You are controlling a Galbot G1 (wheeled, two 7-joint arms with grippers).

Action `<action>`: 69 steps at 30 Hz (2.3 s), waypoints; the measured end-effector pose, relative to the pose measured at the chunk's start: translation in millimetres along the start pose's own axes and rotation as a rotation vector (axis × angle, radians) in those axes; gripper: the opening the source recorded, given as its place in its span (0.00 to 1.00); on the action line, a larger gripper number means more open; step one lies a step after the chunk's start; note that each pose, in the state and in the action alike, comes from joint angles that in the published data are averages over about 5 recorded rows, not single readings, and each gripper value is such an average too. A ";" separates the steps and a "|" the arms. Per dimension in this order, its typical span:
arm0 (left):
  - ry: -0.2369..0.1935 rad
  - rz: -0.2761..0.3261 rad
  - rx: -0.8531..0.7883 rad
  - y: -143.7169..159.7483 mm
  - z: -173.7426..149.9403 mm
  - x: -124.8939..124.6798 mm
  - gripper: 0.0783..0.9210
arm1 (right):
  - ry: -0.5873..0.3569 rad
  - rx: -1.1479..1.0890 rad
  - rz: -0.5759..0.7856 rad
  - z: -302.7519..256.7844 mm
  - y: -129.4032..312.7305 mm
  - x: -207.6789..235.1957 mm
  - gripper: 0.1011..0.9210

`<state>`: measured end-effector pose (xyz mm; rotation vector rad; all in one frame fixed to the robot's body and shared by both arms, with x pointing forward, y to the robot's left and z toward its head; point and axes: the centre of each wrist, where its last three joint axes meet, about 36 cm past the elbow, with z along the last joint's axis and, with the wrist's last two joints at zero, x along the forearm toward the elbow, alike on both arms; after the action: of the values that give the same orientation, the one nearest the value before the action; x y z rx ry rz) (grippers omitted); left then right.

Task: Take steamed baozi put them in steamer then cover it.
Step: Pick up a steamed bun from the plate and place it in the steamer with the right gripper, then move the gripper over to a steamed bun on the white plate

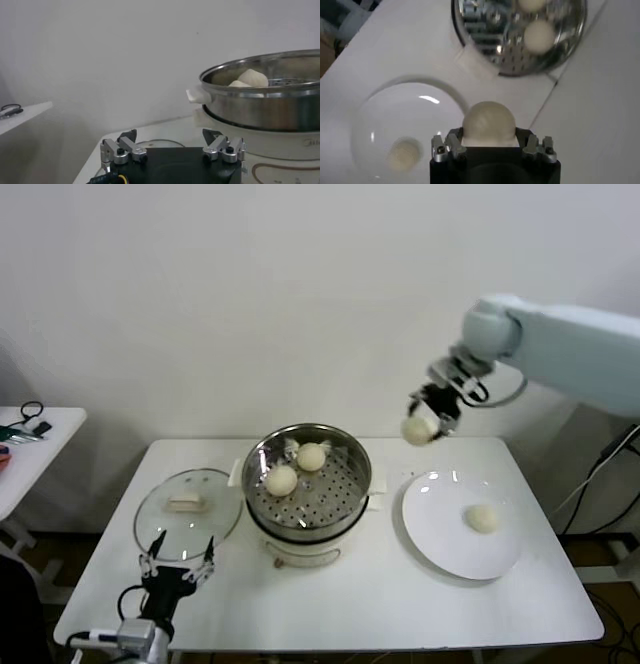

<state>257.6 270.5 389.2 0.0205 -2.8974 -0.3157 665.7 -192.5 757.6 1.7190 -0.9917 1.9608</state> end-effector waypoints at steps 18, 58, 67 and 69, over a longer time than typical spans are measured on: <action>0.006 -0.026 0.005 4.6 2.8 9.8 0.88 | -0.084 0.558 -0.096 -155.7 -66.2 -102.3 0.72; -0.003 -0.041 0.003 7.3 -4.6 11.0 0.88 | -0.055 0.044 -0.090 -3.1 -11.7 -65.2 0.88; -0.008 -0.034 0.004 6.5 -6.1 10.3 0.88 | 0.032 -0.395 -0.088 99.4 115.8 -67.9 0.88; -0.005 -0.033 0.003 6.1 -5.2 10.5 0.88 | 0.049 -0.464 -0.092 112.3 141.3 -80.2 0.88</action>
<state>248.6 275.0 397.8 0.0675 -2.9049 -0.3178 668.3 -354.2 644.1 1.4214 -1.2103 1.5511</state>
